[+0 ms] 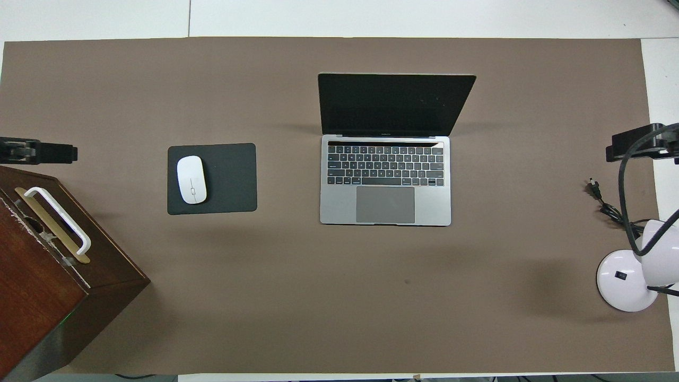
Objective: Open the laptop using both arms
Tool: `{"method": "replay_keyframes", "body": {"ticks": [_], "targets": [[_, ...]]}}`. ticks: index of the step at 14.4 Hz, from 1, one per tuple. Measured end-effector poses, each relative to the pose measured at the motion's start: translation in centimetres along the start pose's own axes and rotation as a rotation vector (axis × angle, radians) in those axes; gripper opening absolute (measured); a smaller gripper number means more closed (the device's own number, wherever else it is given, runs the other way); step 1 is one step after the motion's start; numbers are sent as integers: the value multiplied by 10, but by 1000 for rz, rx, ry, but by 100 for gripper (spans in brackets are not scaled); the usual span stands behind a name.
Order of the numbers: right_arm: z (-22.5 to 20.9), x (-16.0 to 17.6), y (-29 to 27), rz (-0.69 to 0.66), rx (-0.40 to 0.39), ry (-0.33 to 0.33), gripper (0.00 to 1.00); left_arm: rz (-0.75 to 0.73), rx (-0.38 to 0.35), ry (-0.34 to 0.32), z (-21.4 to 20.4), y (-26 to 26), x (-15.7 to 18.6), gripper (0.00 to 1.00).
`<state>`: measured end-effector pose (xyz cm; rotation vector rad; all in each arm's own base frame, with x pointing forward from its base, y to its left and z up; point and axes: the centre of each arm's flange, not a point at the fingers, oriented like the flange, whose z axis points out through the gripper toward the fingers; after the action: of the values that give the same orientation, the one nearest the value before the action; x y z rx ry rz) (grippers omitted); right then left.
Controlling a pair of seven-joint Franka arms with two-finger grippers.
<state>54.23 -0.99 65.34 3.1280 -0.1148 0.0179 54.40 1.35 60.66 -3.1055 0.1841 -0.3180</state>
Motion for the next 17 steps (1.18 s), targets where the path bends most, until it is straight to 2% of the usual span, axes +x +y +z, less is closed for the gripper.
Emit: {"method": "replay_keyframes", "body": {"ticks": [4, 9, 17], "targets": [[3, -3, 2, 5, -2, -32, 100, -17, -8, -36, -32, -7, -2, 100], [6, -1, 3, 10, -2, -37, 100, -17, -39, -125, -24, -1, -9, 100], [11, 1, 3, 11, -3, -38, 100, -14, -42, -140, -22, 1, -11, 100]]}}
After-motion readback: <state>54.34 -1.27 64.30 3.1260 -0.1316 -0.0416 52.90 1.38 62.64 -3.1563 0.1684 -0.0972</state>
